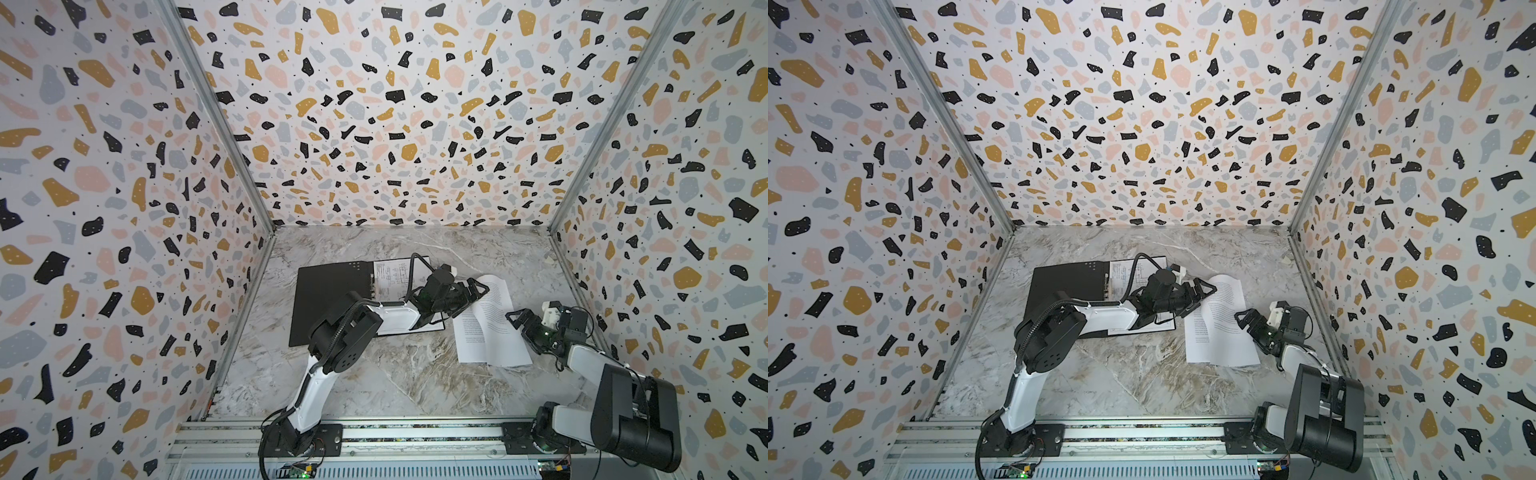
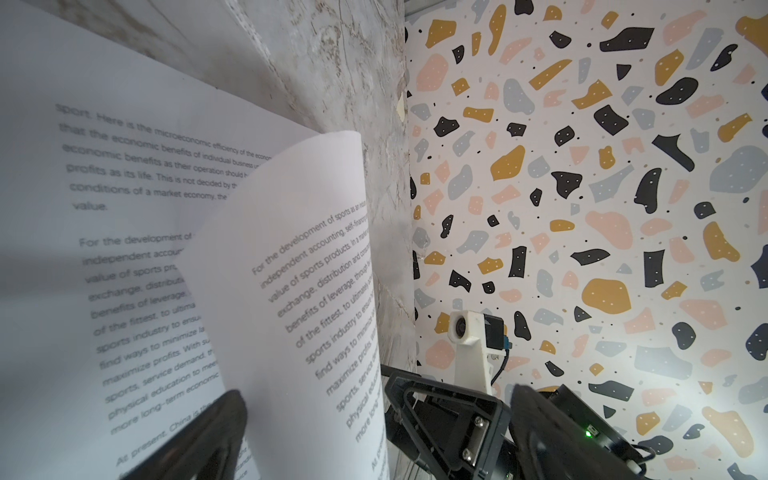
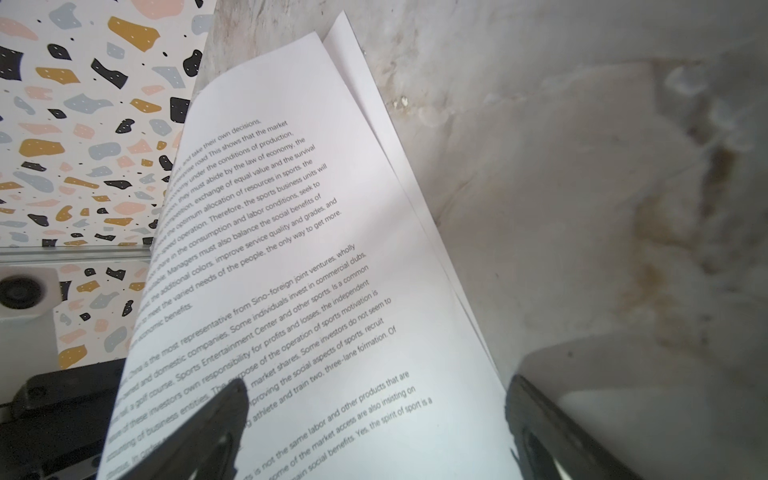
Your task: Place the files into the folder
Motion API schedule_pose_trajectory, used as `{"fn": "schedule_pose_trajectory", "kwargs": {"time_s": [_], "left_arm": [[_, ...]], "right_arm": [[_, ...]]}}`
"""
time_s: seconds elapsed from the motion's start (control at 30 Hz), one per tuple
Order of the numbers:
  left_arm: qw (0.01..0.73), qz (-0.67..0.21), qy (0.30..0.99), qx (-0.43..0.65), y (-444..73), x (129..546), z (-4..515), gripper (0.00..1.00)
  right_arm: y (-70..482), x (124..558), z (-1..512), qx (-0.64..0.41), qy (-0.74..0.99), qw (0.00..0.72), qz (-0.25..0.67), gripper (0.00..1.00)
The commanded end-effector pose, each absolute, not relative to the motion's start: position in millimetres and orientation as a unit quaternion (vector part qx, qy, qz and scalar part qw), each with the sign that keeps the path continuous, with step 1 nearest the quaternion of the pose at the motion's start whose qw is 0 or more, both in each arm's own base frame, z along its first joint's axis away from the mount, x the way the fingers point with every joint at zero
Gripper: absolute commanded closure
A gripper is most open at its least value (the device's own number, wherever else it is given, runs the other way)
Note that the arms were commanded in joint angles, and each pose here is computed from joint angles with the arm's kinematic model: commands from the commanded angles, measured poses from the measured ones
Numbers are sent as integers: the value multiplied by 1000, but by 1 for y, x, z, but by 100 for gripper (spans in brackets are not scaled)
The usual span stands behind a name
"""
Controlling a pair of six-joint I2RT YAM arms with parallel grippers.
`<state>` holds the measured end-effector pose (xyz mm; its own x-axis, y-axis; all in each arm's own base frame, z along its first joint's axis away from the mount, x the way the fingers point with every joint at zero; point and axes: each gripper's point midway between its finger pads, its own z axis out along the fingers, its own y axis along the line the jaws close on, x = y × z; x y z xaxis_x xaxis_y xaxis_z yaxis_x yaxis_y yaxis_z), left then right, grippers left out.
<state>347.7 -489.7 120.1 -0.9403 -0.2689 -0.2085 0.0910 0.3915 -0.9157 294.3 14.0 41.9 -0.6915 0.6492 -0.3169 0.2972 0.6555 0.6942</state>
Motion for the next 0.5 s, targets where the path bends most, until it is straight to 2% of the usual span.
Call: {"fn": "schedule_pose_trajectory", "kwargs": {"time_s": [0.0, 0.47], "left_arm": [[190, -579, 791, -48, -491, 348, 163, 0], [204, -584, 783, -62, -488, 348, 175, 0]], "right_arm": [[22, 233, -17, 336, 891, 149, 268, 3], [29, 227, -27, 325, 897, 135, 268, 3]]}}
